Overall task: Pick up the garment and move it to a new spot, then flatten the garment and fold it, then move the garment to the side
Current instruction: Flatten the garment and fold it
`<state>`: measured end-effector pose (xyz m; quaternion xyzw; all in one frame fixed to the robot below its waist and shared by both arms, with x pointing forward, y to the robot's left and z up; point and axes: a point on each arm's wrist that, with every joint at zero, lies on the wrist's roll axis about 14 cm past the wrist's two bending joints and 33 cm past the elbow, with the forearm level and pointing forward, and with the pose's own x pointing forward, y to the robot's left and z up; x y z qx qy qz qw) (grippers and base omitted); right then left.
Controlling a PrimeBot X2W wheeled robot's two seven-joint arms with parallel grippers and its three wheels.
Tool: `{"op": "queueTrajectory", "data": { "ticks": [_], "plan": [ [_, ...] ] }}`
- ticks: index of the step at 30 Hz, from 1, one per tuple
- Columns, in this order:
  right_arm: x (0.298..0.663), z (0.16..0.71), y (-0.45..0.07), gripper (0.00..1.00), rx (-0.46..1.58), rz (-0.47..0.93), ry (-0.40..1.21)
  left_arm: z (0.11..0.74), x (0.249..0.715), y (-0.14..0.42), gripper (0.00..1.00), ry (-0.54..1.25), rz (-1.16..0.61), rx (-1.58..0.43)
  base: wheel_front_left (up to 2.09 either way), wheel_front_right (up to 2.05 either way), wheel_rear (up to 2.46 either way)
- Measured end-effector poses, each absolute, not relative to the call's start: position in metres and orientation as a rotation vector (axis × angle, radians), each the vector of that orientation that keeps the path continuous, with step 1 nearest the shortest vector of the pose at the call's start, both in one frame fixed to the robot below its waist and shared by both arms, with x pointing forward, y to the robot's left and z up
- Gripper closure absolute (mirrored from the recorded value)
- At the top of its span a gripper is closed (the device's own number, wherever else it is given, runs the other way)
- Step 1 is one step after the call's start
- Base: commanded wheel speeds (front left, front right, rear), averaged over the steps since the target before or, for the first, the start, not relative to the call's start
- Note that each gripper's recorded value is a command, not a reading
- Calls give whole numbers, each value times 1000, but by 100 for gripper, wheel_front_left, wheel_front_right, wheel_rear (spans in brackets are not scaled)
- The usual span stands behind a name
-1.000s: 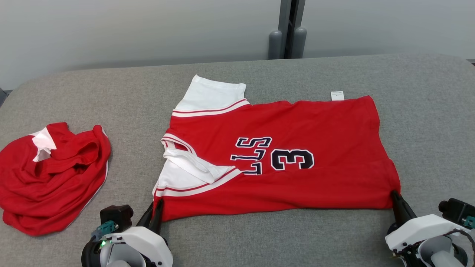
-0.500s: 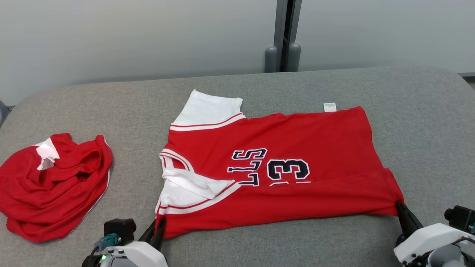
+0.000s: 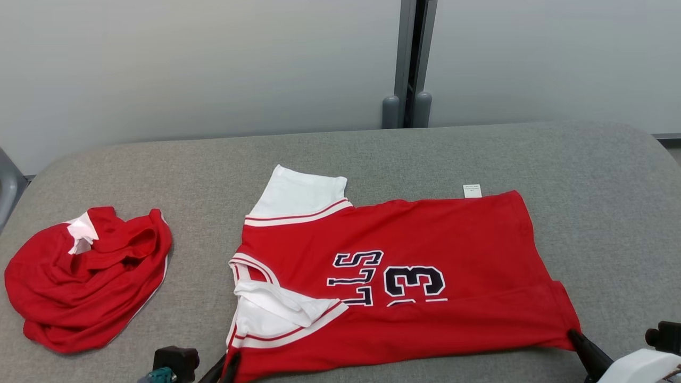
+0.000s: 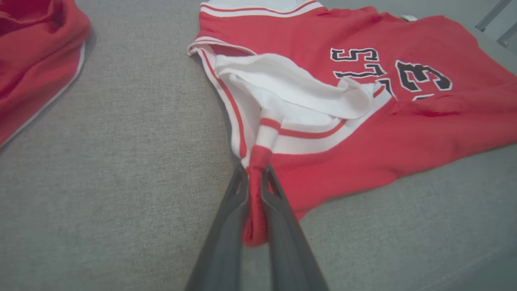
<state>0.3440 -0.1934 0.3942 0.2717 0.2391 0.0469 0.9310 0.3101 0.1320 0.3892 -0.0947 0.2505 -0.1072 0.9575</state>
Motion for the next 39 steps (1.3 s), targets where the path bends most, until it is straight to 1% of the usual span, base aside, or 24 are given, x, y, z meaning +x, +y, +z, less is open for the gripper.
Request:
{"op": "queueTrajectory", "data": {
  "ticks": [10, 17, 21, 22, 23, 24, 25, 27, 28, 33, 36, 39],
  "plan": [
    [322, 391, -197, 100, 572, 123, 557, 392, 289, 135, 100, 533, -230, -175, 0, 0, 0],
    [314, 389, -202, 100, 572, 114, 574, 390, 282, 137, 100, 557, -226, -183, 0, 0, 0],
    [317, 394, -204, 100, 595, 98, 555, 389, 281, 135, 100, 568, -231, -185, 0, 0, 0],
    [317, 394, -205, 62, 604, 89, 549, 389, 281, 134, 100, 569, -232, -185, 0, 0, 0],
    [317, 395, -206, 0, 609, 82, 544, 388, 281, 134, 100, 570, -233, -185, 0, 0, 0],
    [318, 395, -208, 0, 610, 75, 538, 388, 281, 134, 100, 571, -233, -185, 0, 0, 0],
    [319, 396, -209, 0, 610, 70, 535, 388, 281, 134, 91, 573, -232, -183, 0, 0, 0],
    [320, 397, -212, 0, 604, 61, 529, 386, 280, 135, 49, 582, -222, -179, 0, 0, 0],
    [321, 397, -215, 0, 596, 54, 522, 386, 281, 137, 0, 582, -213, -174, 0, 0, 0],
    [336, 411, -227, 0, 545, 28, 440, 388, 286, 144, 0, 565, -177, -170, 0, 0, 0],
    [354, 433, -228, 0, 520, 31, 333, 401, 304, 151, 0, 493, -141, -175, 0, 0, 0],
    [371, 455, -218, 0, 506, 58, 238, 420, 328, 153, 0, 397, -122, -181, 0, 0, 0]
  ]
}}
